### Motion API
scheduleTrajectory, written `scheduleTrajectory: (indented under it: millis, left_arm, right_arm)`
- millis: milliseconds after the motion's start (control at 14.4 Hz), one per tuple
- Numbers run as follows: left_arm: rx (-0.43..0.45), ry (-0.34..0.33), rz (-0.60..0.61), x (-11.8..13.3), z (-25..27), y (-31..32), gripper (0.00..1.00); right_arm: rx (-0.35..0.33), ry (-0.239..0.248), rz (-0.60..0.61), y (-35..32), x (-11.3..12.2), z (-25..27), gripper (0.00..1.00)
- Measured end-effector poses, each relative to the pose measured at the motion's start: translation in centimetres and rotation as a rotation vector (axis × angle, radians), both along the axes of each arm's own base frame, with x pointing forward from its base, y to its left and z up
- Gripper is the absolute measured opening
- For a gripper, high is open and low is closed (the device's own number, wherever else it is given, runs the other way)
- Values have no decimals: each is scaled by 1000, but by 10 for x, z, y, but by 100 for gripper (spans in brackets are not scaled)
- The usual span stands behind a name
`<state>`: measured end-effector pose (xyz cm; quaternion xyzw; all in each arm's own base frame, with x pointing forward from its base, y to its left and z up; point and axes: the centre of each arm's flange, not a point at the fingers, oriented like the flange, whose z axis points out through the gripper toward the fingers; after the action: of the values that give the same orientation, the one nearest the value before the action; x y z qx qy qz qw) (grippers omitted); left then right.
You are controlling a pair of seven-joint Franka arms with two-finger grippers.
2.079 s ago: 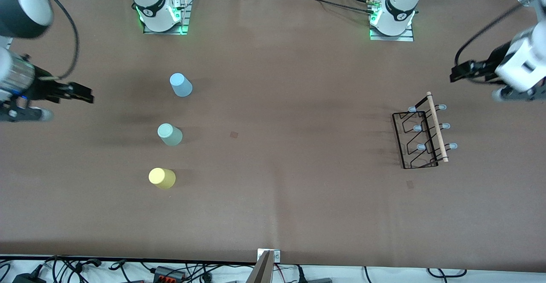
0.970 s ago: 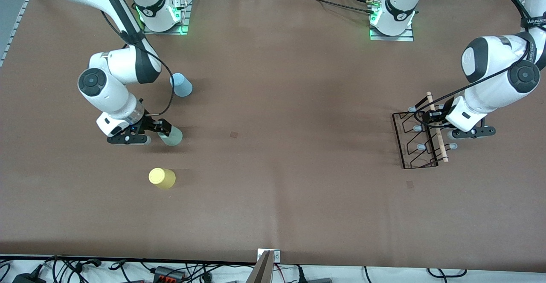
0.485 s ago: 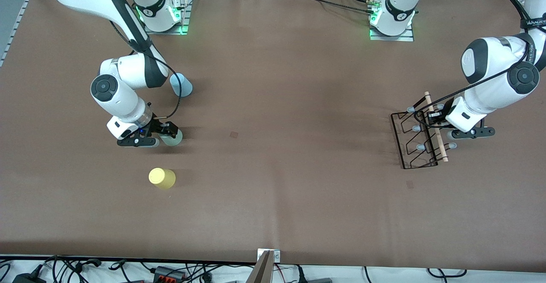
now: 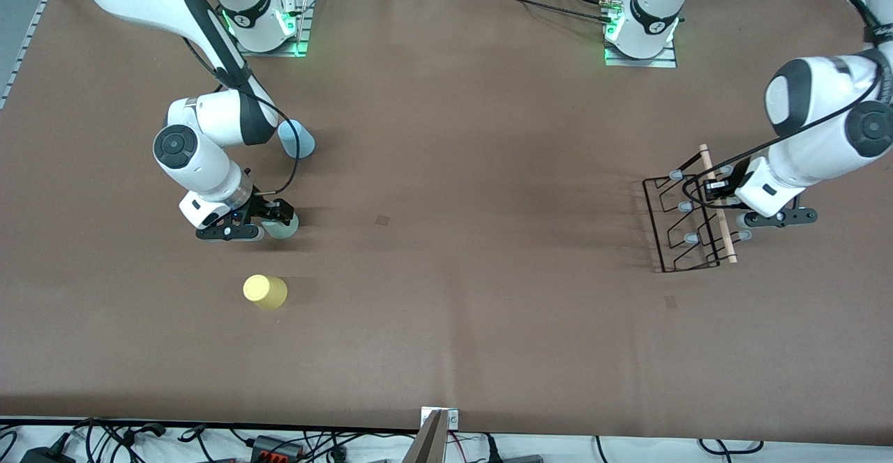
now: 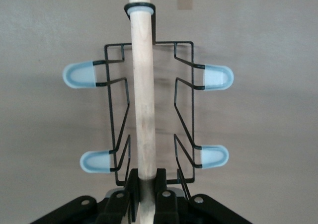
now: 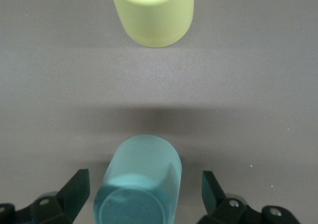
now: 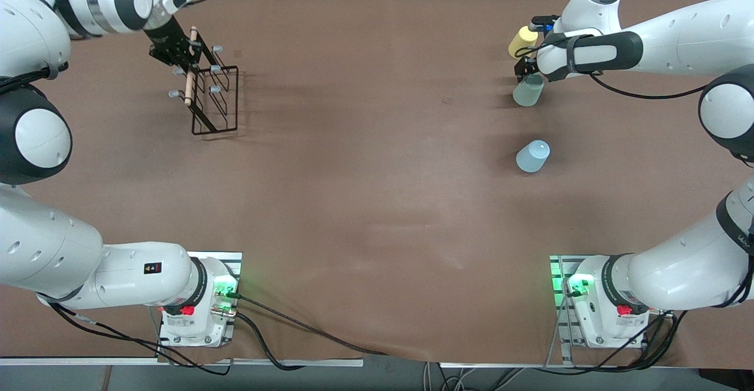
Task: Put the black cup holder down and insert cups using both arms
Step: 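Grasp the holder with the left gripper while the right gripper grips the cup, then carry the wire holder to mid-table with the left gripper and set it down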
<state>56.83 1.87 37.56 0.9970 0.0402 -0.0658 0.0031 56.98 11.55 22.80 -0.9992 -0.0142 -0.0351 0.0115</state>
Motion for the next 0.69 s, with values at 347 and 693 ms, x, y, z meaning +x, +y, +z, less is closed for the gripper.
scheduleTrajectory:
  millis: [347, 693]
  left_arm:
    - [-22, -35, -159, 10, 61, -115, 16]
    - [-54, -21, -186, -21, 44, -273, 16]
  right_arm:
    - [0, 3, 1, 1, -1, -2, 100]
    - [-3, 18, 3, 5, -3, -6, 94]
